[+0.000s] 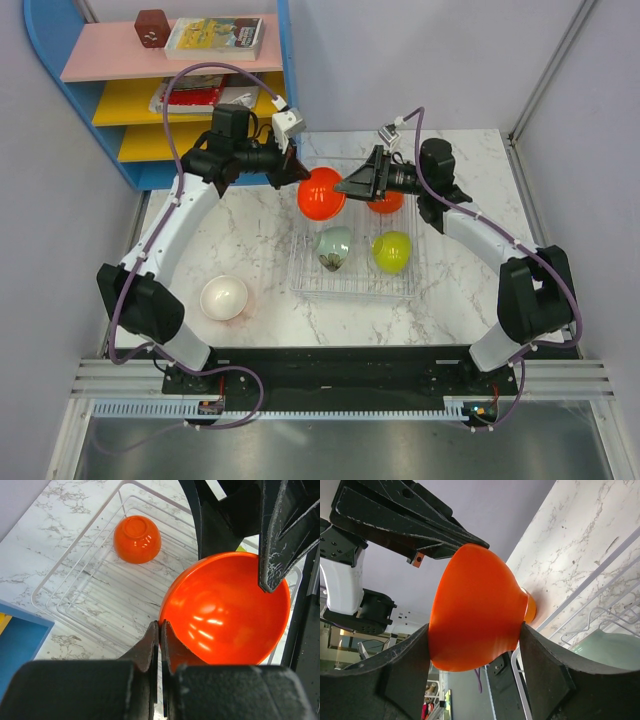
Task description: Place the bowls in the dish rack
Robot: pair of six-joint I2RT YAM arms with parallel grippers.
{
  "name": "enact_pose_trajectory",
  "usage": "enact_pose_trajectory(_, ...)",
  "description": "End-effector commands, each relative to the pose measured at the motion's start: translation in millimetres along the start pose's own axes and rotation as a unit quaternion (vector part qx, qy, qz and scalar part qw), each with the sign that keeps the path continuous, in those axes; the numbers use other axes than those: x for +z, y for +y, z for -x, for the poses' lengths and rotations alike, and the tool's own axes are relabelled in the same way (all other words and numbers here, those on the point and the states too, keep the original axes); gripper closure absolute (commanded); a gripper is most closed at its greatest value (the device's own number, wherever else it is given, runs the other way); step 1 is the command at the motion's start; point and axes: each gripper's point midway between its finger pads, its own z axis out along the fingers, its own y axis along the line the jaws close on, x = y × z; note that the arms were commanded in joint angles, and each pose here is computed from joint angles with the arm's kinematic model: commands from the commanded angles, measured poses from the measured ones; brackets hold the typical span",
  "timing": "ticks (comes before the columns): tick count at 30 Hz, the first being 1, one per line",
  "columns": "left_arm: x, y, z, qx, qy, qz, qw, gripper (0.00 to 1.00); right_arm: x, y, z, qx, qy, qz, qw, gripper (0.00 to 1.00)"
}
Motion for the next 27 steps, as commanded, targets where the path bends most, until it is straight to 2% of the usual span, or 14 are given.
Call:
enact_pose_trajectory(1,-6,-11,18,0.006,-0.026,-0.011,1.0,0.98,0,25,7,-0.038,-0.011,0.049,0.998,0.78)
enact_pose_trajectory(2,-6,-12,17,0.007,-0.026,-0.013,1.0,0.98,0,26,8,-0.035,-0.011,0.05,0.998,0.9)
enact_pose_trajectory(3,-6,-11,17,0.006,-0.026,-0.011,1.0,0.98,1,26,7,-0.035,-0.01,0.051,0.998,0.96)
enact_pose_trajectory(4,-6,-11,17,0.005,-0.025,-0.011,1.0,0.9,0,25,8,-0.035,-0.011,0.05,0.998,1.0)
enact_pose_trajectory(6,-5,-11,15,0.003,-0.023,-0.012,1.0,0.73,0,25,7,-0.036,-0.011,0.049,0.998,1.0)
enact_pose_trajectory(7,-5,-11,14,0.003,-0.023,-0.012,1.0,0.57,0,23,7,-0.034,-0.011,0.047,0.998,1.0)
enact_pose_trajectory(9,-3,-9,12,0.003,-0.02,-0.01,1.0,0.43,0,20,6,-0.036,-0.012,0.04,0.998,1.0)
enact_pose_trajectory(10,-3,-7,11,0.002,-0.017,-0.004,1.0,0.25,0,20,5,-0.037,-0.012,0.037,0.999,1.0)
enact_pose_trajectory(12,-3,-2,10,0.002,-0.013,0.01,1.0,0.13,-1,13,5,-0.041,-0.014,0.02,0.999,1.0)
enact_pose_trajectory(13,-4,0,10,0.003,-0.012,0.014,1.0,0.02,-1,11,4,-0.042,-0.016,0.013,0.999,1.0)
enact_pose_trajectory(21,-48,18,8,-0.039,-0.037,0.046,0.998,0.0,-8,-33,13,-0.07,-0.036,-0.116,0.99,1.0)
enact_pose_trajectory(24,-75,33,-12,-0.068,-0.035,0.089,0.993,0.0,-17,-52,24,-0.104,-0.038,-0.191,0.975,1.0)
enact_pose_trajectory(25,-77,33,-30,-0.084,-0.023,0.096,0.992,0.0,-23,-66,35,-0.134,-0.051,-0.239,0.961,1.0)
enact_pose_trajectory(27,-99,37,-45,-0.089,-0.022,0.126,0.988,0.0,-32,-79,47,-0.142,-0.049,-0.293,0.944,1.0)
